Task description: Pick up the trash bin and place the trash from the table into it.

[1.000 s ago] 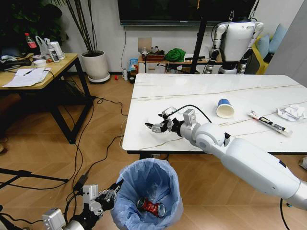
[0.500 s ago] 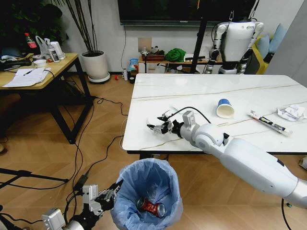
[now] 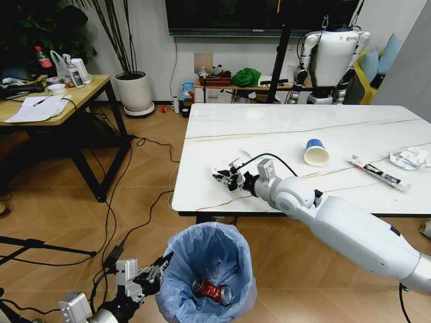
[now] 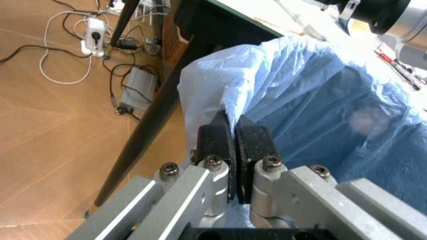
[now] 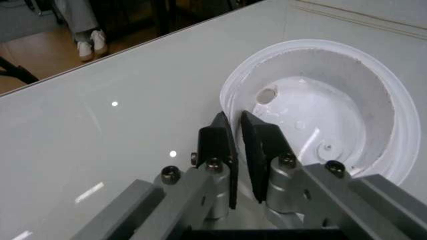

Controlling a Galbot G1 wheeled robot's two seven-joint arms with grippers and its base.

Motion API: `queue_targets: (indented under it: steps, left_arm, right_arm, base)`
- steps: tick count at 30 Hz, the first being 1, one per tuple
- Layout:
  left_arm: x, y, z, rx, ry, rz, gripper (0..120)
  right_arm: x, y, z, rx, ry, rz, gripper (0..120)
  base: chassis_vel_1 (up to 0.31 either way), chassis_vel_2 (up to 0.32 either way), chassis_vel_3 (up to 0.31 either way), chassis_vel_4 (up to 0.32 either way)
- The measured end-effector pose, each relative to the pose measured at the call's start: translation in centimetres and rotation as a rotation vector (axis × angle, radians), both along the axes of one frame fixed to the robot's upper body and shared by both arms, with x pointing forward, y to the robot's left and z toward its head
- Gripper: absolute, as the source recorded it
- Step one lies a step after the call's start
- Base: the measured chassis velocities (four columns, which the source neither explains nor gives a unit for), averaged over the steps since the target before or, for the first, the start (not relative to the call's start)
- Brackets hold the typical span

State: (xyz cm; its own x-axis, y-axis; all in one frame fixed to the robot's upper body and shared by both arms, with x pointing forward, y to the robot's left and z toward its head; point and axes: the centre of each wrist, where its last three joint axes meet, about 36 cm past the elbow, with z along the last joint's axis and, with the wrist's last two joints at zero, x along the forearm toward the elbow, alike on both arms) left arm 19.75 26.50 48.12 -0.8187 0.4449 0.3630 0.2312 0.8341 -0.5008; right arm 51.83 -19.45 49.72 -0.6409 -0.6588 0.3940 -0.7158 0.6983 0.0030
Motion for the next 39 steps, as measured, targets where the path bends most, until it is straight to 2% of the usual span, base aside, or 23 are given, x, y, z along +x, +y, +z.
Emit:
queue_targets:
  steps: [1,9,13,18,20,22,24,30,39]
  left_arm:
    - [0.0,0.0,0.0,-0.001,0.0,0.001,0]
    - [0.0,-0.1,0.0,-0.004,0.0,-0.001,0]
    - [0.2,-0.2,0.0,-0.006,-0.003,-0.005,0]
    - [0.5,-0.4,-0.2,-0.011,0.001,-0.009,0]
    - [0.8,-0.3,-0.5,-0.01,0.004,-0.011,0]
    - [0.8,-0.3,-0.5,-0.009,0.004,-0.011,0]
    - [0.4,-0.2,-0.5,-0.008,0.006,0.007,0]
    - [0.3,-0.3,-0.1,-0.009,-0.011,0.023,0]
    - [0.3,-0.4,-0.1,-0.01,-0.012,0.015,0]
  right_arm:
    - [-0.1,-0.1,0.0,0.001,0.0,0.0,0]
    - [-1.2,-0.9,0.6,0.024,-0.012,-0.007,0]
    - [-2.4,-2.2,2.3,0.069,-0.049,-0.016,0]
    - [-5.5,-4.0,4.9,0.146,-0.113,-0.017,0]
    - [-9.0,-4.7,5.9,0.196,-0.154,0.003,0]
    - [-9.4,-4.7,5.8,0.199,-0.154,0.006,0]
    - [-11.9,-3.8,5.4,0.237,-0.153,0.056,0]
    - [-15.0,-2.3,4.1,0.294,-0.132,0.109,0]
    - [-17.7,-2.7,2.0,0.336,-0.123,0.167,0]
  base:
    - [0.0,0.0,0.0,0.0]
    - [0.0,0.0,0.0,0.0]
    - [0.0,0.0,0.0,0.0]
    - [0.0,0.0,0.0,0.0]
    - [0.0,0.0,0.0,0.0]
    - [0.0,0.0,0.0,0.0]
    - [0.0,0.0,0.0,0.0]
    - [0.0,0.0,0.0,0.0]
    - [0.0,0.0,0.0,0.0]
